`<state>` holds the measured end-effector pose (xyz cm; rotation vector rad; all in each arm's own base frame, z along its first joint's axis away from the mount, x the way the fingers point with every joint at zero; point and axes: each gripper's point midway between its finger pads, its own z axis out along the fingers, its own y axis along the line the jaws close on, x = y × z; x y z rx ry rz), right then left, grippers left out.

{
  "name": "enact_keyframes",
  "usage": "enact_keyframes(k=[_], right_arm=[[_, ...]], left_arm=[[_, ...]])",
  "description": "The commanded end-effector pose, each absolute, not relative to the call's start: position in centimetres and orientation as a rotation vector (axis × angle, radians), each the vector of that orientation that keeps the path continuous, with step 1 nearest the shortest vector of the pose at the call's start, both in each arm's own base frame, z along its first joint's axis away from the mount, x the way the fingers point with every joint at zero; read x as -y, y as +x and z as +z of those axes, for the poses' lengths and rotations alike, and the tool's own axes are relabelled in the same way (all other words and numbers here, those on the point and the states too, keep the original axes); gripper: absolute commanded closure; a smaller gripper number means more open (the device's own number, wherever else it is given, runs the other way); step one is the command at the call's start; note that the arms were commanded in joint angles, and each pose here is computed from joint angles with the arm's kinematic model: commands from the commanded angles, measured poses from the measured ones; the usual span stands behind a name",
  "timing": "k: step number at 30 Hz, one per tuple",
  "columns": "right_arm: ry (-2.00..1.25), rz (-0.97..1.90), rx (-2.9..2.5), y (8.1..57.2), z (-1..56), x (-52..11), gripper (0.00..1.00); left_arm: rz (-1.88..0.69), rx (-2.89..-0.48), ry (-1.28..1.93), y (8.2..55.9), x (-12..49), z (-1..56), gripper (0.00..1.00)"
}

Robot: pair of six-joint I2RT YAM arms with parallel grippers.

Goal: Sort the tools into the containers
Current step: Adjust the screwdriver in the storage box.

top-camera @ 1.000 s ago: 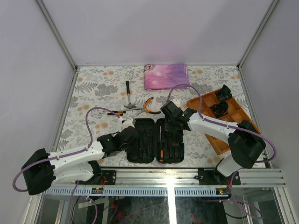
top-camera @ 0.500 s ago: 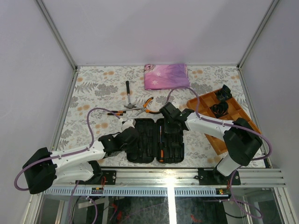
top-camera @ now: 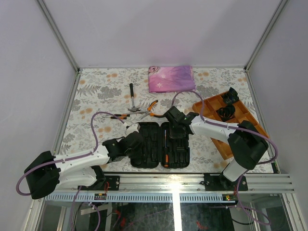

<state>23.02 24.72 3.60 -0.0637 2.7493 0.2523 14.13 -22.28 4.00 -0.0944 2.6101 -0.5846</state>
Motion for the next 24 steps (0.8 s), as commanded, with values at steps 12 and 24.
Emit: enact_keyframes(k=[12, 24], right_arm=[[-0.152, 0.047, -2.896, 21.8, -0.3, -22.8, 0.98], [-0.329, -0.209, -3.189, 16.7, -6.6, -19.5, 1.0]], left_arm=[[-0.592, -2.612, -0.075, 14.3, 22.6, 3.2, 0.48], [-0.587, -2.649, -0.067, 13.6, 22.4, 1.6, 0.5]])
